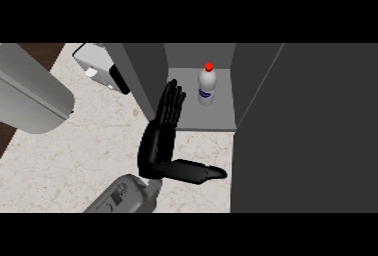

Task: Pick up the bottled water, place it into the cabinet and close the cabinet

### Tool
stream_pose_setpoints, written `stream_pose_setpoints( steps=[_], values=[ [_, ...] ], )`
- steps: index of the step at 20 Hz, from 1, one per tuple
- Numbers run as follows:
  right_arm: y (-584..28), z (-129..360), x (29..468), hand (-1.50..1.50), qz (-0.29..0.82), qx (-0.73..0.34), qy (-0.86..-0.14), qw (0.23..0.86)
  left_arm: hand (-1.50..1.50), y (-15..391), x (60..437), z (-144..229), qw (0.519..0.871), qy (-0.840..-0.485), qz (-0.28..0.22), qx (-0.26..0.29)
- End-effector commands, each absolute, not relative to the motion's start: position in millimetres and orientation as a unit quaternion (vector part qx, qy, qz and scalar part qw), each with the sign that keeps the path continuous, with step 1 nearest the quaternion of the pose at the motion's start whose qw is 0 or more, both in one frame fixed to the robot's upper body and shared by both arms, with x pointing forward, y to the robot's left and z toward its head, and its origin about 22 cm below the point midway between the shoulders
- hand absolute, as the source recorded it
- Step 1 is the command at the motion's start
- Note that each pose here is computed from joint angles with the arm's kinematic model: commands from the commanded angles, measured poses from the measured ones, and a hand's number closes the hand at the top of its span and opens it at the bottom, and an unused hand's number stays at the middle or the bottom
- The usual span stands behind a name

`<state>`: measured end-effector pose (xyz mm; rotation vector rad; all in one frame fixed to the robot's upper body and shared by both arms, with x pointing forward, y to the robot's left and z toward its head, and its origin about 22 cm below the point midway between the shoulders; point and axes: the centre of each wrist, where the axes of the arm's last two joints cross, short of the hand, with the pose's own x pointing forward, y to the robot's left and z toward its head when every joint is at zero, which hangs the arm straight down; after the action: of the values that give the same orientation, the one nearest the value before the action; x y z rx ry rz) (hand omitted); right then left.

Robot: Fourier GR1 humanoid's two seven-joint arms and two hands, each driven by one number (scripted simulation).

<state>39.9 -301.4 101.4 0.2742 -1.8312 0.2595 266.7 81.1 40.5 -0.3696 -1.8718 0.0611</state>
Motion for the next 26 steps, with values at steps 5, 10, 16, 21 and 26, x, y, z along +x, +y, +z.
stream_pose_setpoints(
  steps=[5, 10, 16, 21, 26],
  values=[
    [-276, 138, 44, 1.50, 0.232, 0.188, -0.754, 0.585, -1.50, 118, 225, 45, 0.572, -0.806, 0.039, -0.150],
    [-255, 143, 43, 1.50, 0.258, 0.226, -0.734, 0.586, -1.50, 139, 195, 42, 0.574, -0.804, 0.046, -0.150],
    [-236, 151, 44, 1.50, 0.272, 0.250, -0.728, 0.577, -1.50, 154, 176, 39, 0.572, -0.807, 0.061, -0.131],
    [-217, 157, 45, 1.50, 0.264, 0.265, -0.736, 0.564, -1.50, 176, 170, 43, 0.570, -0.808, 0.067, -0.129],
    [-192, 149, 53, 1.50, 0.279, 0.275, -0.732, 0.557, -1.50, 197, 154, 40, 0.568, -0.812, 0.075, -0.113]
  ],
)
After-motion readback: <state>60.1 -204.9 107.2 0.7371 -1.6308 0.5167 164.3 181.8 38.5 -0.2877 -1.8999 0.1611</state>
